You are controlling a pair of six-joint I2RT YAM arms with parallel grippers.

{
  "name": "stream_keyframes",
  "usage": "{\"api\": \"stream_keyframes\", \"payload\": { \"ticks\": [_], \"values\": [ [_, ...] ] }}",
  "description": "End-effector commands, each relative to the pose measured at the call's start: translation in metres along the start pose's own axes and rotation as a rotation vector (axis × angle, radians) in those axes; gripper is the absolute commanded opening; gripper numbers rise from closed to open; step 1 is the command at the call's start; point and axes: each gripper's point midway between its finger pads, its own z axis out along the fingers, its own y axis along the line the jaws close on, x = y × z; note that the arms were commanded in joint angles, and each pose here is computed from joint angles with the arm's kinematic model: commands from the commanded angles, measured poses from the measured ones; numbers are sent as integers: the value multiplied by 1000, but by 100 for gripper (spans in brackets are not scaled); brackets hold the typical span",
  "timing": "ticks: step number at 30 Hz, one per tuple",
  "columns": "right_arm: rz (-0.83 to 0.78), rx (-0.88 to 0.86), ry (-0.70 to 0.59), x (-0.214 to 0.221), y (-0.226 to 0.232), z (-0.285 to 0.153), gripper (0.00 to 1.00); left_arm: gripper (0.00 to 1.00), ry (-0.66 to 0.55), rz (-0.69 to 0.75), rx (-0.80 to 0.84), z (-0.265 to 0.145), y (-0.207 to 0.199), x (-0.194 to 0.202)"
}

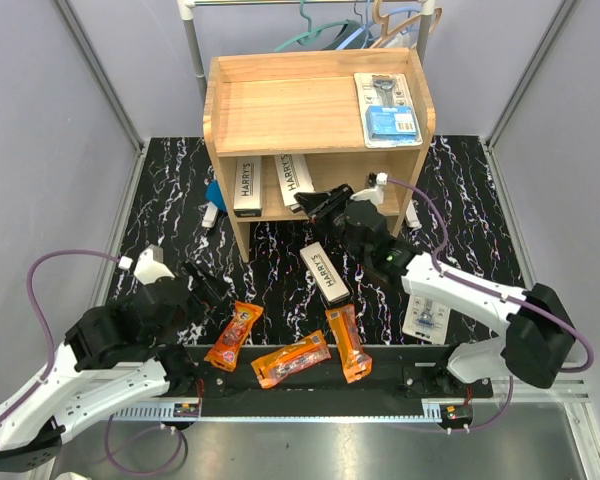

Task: Place and organize the shaving razors onto the shelf

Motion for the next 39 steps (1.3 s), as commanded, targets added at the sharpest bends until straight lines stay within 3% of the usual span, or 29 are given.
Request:
{"api": "stream_keyframes", "payload": {
  "ticks": [1, 7, 26, 30, 34, 39],
  "values": [
    [72, -32, -88, -8, 25, 8, 19, 99, 1, -21, 39, -2, -7, 0],
    [99, -4, -104, -1, 17, 21, 20, 99, 0, -40, 54, -4, -8, -1],
    [100, 5, 62, 59, 17, 50, 30, 99, 9, -44, 63, -5, -9, 0],
    [104, -1, 116, 68, 16, 46, 37, 99, 9, -45, 64, -6, -8, 0],
    [115, 10, 139, 69, 12, 36, 58, 99, 7, -47, 70, -7, -9, -1],
    [101, 25, 176, 70, 13, 25, 75, 99, 5, -48, 71, -6, -7, 0]
  ]
}}
